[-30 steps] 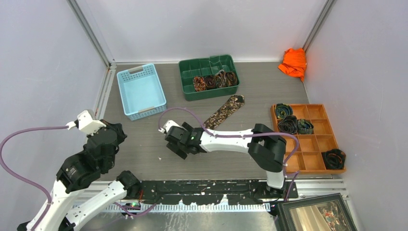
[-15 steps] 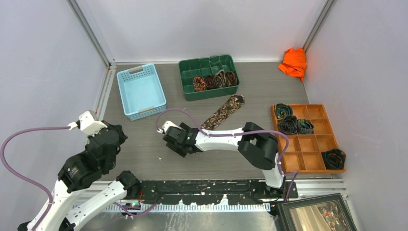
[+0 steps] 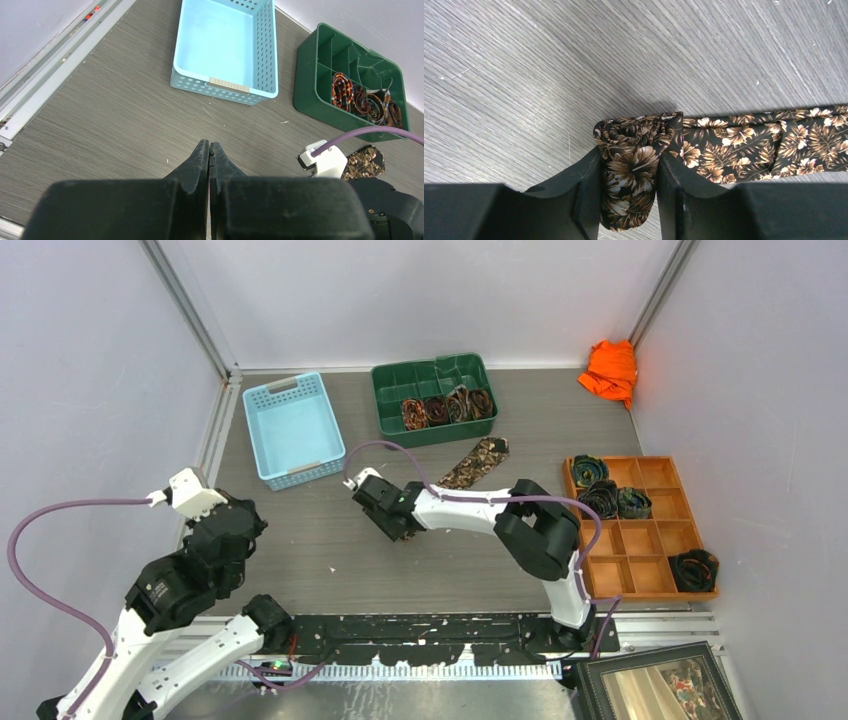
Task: Roll the ties
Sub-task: Roll the tie at the center of the board.
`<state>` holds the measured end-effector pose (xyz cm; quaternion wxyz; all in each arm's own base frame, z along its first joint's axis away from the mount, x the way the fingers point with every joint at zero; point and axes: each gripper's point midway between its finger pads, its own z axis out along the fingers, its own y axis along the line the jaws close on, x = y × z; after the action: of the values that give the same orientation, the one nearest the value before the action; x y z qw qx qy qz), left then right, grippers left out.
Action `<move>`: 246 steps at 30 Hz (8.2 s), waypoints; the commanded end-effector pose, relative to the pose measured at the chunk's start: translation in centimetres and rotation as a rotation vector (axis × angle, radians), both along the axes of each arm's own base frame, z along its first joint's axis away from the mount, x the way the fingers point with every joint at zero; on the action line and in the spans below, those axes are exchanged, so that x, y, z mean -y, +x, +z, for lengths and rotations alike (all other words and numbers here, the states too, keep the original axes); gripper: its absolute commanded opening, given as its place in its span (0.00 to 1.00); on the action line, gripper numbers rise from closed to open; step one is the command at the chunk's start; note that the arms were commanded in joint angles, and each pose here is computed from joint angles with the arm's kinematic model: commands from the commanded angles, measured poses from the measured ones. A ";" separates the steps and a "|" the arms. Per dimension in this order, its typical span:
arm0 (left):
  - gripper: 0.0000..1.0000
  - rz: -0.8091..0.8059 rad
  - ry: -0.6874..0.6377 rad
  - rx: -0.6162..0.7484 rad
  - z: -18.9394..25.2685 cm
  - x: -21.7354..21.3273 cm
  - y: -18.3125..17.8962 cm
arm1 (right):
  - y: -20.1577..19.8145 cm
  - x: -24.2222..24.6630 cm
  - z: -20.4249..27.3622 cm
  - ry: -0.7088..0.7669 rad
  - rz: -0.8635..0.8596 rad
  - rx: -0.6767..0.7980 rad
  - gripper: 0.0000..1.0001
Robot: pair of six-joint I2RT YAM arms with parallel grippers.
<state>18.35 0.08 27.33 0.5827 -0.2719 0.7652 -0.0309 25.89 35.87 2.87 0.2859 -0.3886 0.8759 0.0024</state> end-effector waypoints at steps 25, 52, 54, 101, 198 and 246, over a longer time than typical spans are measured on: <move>0.00 -0.005 -0.004 0.050 2.3 0.2 0.6 | -5.3 -8.8 5.2 0.734 -0.032 -0.701 0.25; 0.00 -0.258 -0.033 -0.127 -4.3 11.8 7.5 | -1.5 -1.6 2.2 0.861 -0.262 -0.764 0.30; 0.00 -0.266 -0.030 -0.138 -5.0 12.2 7.8 | -1.2 -1.4 2.8 0.860 -0.255 -0.740 0.30; 0.00 -0.564 -0.102 -0.432 -23.4 24.1 13.6 | -2.7 7.0 7.4 0.763 -0.370 -0.427 0.30; 0.00 -0.026 -0.061 -0.025 -2.4 1.1 1.2 | -2.2 -1.9 2.1 -0.085 0.178 0.118 0.87; 0.00 -0.259 -0.118 -0.041 -1.0 8.8 6.6 | -3.9 -4.1 6.7 0.972 -0.141 -0.736 0.35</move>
<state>23.54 -6.51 24.95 0.5286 -0.2164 0.8151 -0.0972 21.21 39.77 5.58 0.0749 -0.1347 0.8754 0.4582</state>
